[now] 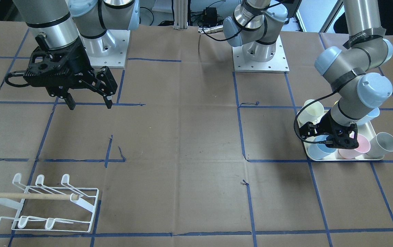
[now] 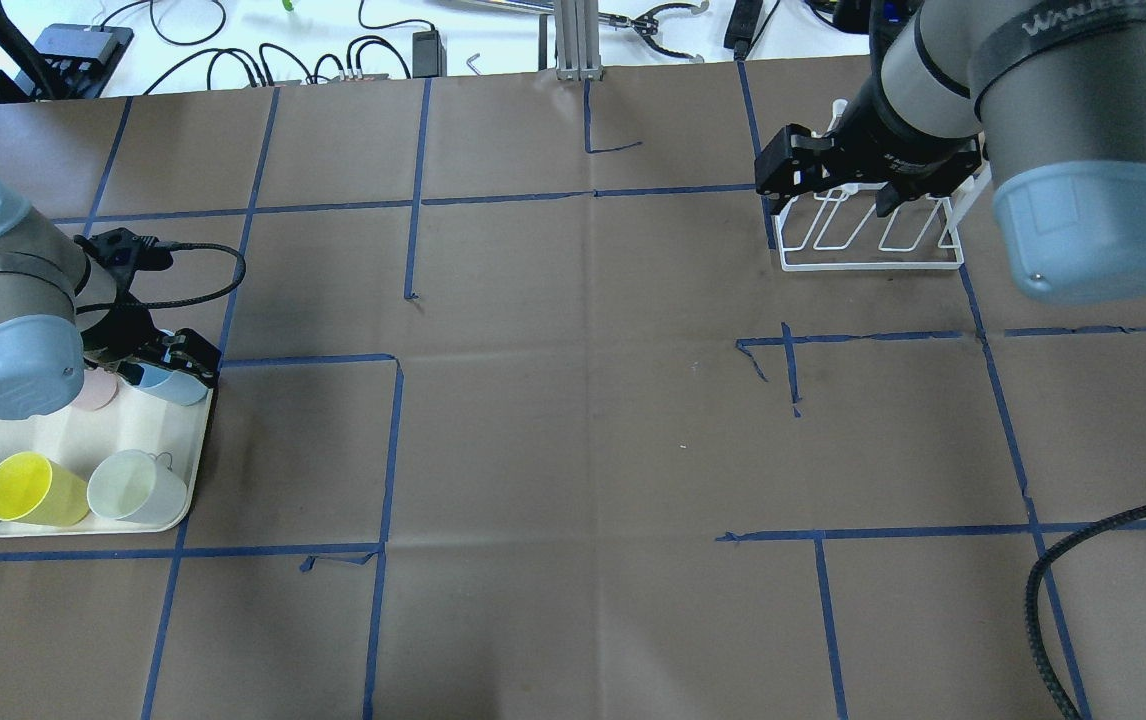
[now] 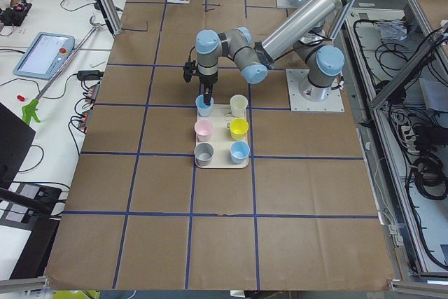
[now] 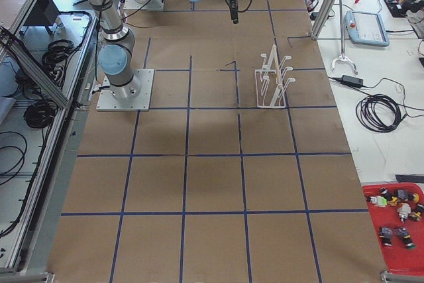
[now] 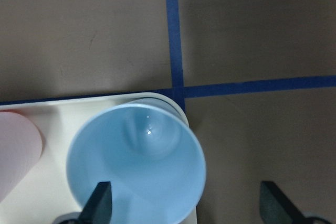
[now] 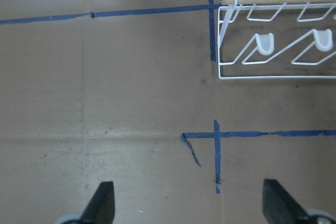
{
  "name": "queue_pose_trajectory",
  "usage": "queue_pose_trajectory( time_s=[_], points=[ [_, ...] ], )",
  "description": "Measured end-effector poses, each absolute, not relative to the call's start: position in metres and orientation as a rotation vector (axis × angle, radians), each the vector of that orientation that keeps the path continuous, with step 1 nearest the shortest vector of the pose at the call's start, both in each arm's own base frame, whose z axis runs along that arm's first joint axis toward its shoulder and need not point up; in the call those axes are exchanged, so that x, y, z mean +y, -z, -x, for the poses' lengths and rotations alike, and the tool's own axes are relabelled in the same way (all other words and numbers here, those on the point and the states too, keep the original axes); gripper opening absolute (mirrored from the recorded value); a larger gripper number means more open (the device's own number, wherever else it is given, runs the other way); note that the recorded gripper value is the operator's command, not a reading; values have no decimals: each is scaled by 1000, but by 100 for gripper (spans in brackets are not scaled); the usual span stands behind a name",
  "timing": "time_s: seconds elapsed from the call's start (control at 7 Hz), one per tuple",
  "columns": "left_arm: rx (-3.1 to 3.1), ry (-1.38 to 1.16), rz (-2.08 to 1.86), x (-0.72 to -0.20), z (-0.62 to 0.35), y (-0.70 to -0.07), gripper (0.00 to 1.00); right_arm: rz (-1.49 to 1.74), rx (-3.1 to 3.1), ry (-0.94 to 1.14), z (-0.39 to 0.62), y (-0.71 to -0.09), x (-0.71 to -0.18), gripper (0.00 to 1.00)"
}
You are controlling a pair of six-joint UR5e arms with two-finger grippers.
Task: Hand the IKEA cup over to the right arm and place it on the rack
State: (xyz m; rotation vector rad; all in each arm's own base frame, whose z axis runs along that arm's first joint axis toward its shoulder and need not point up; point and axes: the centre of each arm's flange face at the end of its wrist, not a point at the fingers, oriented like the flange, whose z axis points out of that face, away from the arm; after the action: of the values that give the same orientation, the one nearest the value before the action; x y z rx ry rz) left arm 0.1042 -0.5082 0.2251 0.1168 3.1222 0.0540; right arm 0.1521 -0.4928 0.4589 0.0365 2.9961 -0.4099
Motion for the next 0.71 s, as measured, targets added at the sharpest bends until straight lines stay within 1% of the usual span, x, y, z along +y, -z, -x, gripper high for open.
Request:
queue_pose_trajectory(
  time_s=[0.29, 0.43, 0.57, 0.71],
  points=[
    [3117, -44, -111, -510, -106, -228, 27, -162, 2874, 514, -160, -454, -492, 100],
    [3110, -29, -110, -512, -107, -233, 6, -257, 2795, 547, -164, -451, -490, 100],
    [3107, -16, -109, -513, -108, -238, 0, -316, 2721, 592, -168, -446, -485, 100],
    [3106, -2, -108, -514, -108, -241, 0, -354, 2637, 653, -172, -440, -478, 100]
  ],
)
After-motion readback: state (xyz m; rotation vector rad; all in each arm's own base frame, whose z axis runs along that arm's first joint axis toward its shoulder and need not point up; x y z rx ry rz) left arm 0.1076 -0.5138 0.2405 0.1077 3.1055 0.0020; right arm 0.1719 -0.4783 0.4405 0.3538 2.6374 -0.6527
